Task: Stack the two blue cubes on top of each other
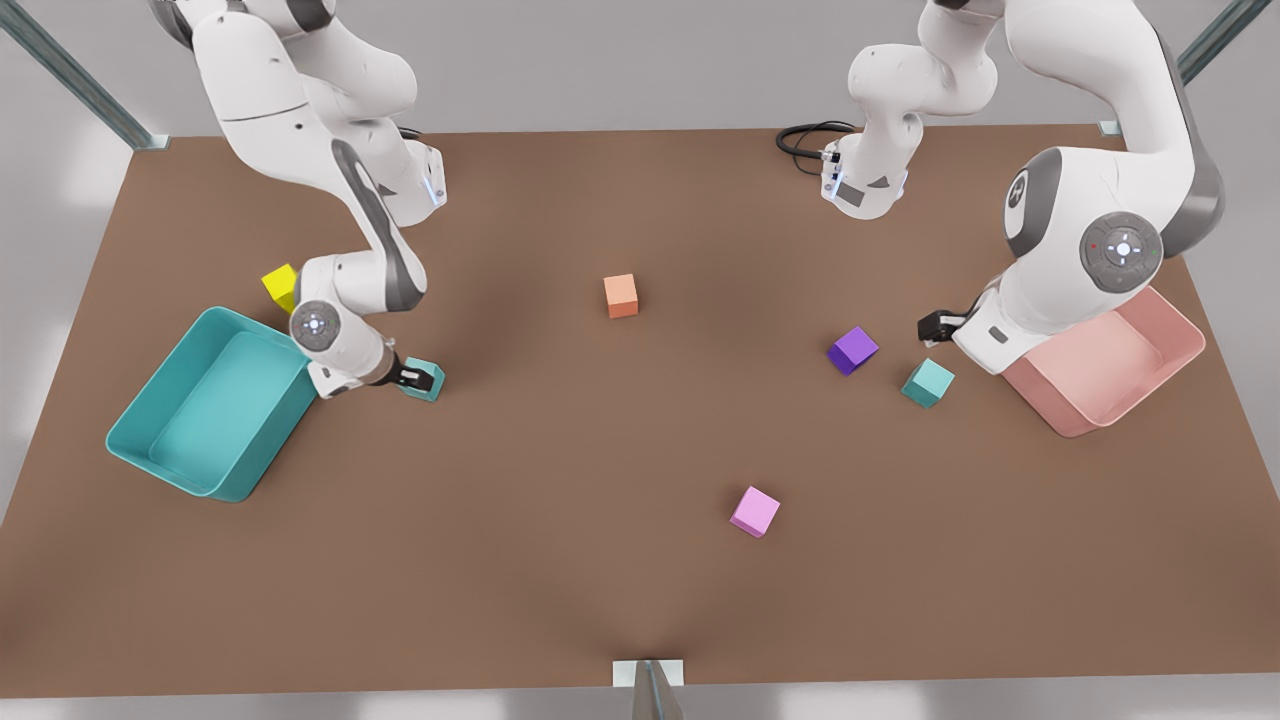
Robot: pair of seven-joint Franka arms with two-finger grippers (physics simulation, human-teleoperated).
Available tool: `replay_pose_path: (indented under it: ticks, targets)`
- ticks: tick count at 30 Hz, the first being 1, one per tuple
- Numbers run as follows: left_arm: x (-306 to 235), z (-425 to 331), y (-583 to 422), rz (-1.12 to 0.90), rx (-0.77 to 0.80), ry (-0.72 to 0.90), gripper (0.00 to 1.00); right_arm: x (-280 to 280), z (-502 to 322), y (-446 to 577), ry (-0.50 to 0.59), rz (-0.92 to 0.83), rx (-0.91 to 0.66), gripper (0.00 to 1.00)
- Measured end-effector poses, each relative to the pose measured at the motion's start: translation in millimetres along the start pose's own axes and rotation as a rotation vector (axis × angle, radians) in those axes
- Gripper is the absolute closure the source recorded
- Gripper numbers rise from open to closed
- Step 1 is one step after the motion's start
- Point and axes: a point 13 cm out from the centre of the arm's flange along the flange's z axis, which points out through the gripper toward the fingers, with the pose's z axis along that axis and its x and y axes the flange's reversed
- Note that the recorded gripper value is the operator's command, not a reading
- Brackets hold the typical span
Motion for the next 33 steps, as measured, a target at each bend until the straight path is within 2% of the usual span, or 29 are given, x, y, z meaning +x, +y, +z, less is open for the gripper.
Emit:
replay_pose_path:
  ticks: [8, 24, 25, 27, 29, 33]
  targets:
    - [-1, 4, 2, -0.005, -0.001, 0.007, 0.00, 6, 9, 4, 0.026, 0.009, 0.013, 0.00]
    - [-3, 9, 4, -0.009, -0.002, 0.018, 0.00, 23, 68, 3, 0.146, -0.003, 0.066, 0.00]
    - [-3, 9, 4, -0.009, -0.002, 0.018, 0.00, 23, 68, 2, 0.147, -0.003, 0.067, 0.04]
    - [-3, 9, 4, -0.009, -0.003, 0.018, 0.00, 21, 68, 3, 0.145, -0.004, 0.065, 0.26]
    - [-3, 9, 4, -0.009, -0.003, 0.019, 0.00, 18, 66, 4, 0.141, -0.004, 0.061, 0.34]
    - [-2, 10, 4, -0.010, -0.003, 0.021, 0.00, -1, 52, 16, 0.116, -0.010, 0.043, 0.36]
